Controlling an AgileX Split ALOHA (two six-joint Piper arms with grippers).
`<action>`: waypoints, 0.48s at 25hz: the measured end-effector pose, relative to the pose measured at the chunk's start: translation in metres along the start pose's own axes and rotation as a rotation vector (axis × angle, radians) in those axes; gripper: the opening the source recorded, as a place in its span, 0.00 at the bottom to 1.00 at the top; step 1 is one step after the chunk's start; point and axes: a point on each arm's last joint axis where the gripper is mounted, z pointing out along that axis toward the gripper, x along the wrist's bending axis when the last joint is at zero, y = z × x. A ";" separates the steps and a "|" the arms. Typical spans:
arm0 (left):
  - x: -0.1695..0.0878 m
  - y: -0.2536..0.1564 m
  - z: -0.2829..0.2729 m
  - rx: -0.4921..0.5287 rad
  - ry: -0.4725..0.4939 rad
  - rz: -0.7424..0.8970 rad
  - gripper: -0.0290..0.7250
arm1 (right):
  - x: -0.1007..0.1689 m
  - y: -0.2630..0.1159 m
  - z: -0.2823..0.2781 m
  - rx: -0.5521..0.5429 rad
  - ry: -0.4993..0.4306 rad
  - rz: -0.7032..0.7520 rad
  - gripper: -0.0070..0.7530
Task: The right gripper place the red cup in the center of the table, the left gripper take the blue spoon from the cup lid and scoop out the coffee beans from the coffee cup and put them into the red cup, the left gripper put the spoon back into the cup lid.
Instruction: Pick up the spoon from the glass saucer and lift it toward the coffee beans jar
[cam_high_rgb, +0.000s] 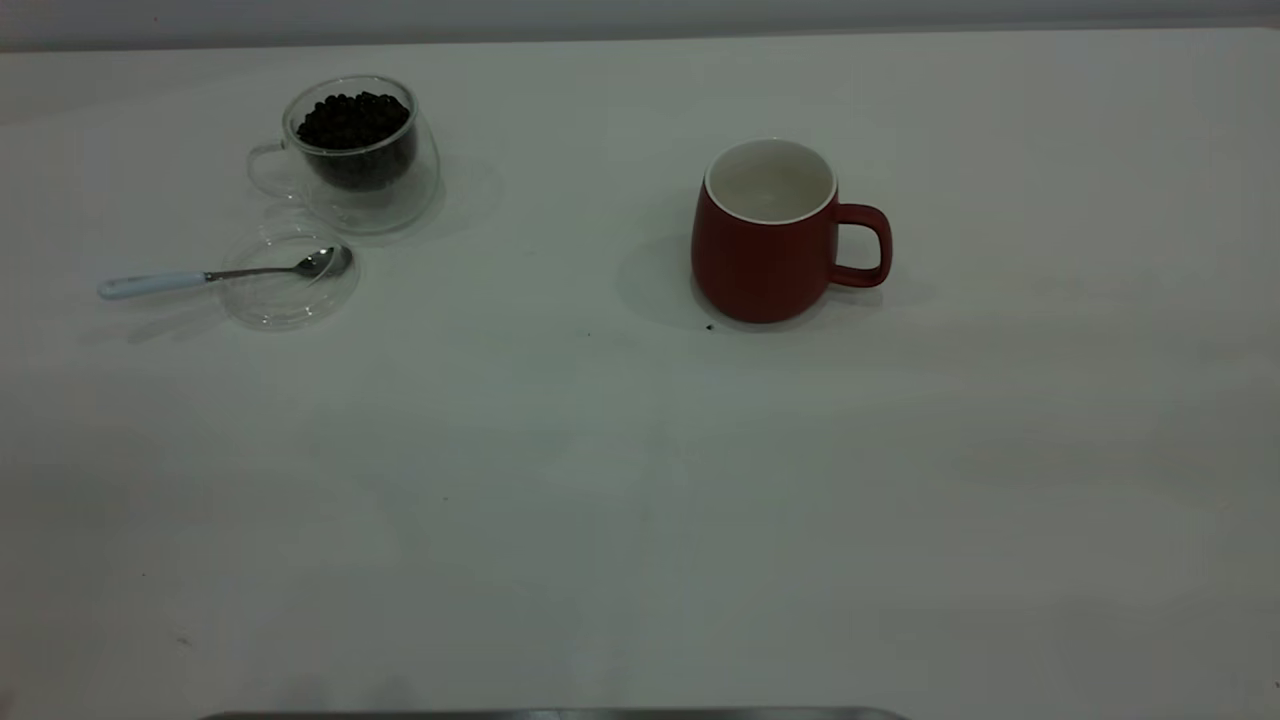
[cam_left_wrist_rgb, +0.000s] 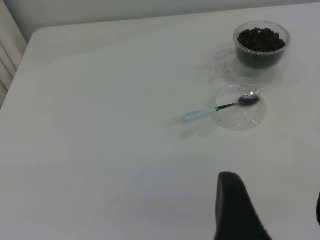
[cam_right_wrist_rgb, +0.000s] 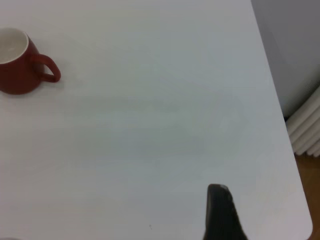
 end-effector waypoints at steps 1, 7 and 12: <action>0.000 0.000 0.000 0.000 0.000 0.000 0.63 | 0.000 -0.002 0.001 -0.002 0.000 -0.008 0.66; 0.000 0.000 0.000 0.000 0.000 0.000 0.63 | 0.002 -0.005 0.004 -0.006 0.021 -0.027 0.66; 0.000 0.000 0.000 0.000 0.000 -0.001 0.63 | 0.003 -0.012 0.007 -0.013 0.023 -0.029 0.66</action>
